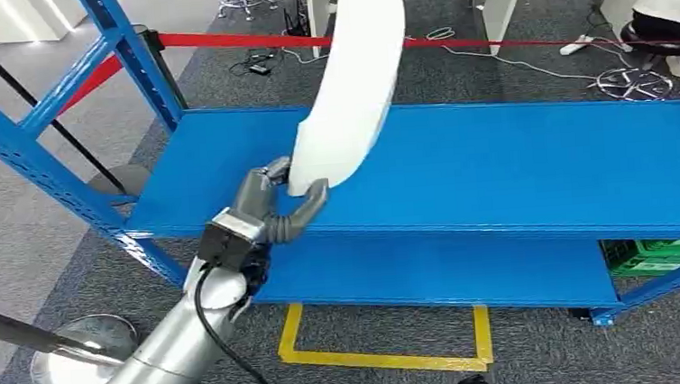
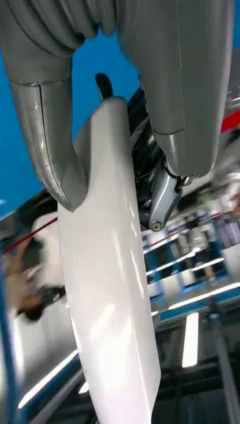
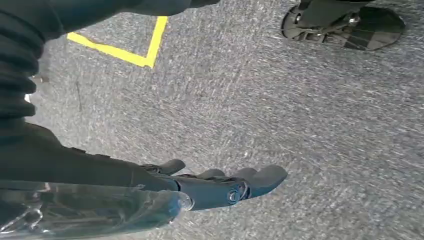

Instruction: Take the parts from the cabinet and place them on the table.

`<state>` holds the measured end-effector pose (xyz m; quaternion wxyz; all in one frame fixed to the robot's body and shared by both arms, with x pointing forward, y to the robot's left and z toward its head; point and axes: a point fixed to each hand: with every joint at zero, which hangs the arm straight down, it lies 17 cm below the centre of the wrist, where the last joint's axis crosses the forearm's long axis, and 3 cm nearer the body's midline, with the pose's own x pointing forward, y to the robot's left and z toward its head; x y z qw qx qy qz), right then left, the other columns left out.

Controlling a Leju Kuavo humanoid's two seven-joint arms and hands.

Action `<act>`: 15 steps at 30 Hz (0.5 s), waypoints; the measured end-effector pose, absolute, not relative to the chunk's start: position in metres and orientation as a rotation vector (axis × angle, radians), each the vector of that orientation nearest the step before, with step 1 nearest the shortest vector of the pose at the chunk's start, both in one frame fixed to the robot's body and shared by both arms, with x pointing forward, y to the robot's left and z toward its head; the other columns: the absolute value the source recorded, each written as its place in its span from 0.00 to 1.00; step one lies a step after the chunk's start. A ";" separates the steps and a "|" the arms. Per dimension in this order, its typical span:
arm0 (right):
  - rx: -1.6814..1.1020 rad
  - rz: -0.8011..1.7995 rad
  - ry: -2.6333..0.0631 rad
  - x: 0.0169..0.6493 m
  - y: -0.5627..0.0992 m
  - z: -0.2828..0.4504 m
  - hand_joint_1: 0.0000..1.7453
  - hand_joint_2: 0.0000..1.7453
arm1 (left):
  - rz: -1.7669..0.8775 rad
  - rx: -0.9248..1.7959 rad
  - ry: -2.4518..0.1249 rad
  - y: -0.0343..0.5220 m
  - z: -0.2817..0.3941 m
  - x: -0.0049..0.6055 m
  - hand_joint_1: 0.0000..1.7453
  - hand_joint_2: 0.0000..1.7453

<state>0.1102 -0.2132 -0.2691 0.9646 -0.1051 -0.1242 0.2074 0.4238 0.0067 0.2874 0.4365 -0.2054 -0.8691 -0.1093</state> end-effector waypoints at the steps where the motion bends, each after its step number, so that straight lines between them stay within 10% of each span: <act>1: -0.213 0.418 -0.248 0.108 -0.213 -0.270 0.00 1.00 | -0.258 -0.551 -2.154 0.003 0.286 0.415 1.00 1.00; 15: -0.215 0.397 -0.242 0.104 -0.215 -0.270 0.00 1.00 | -0.094 -0.895 -2.122 -0.005 0.298 0.348 1.00 1.00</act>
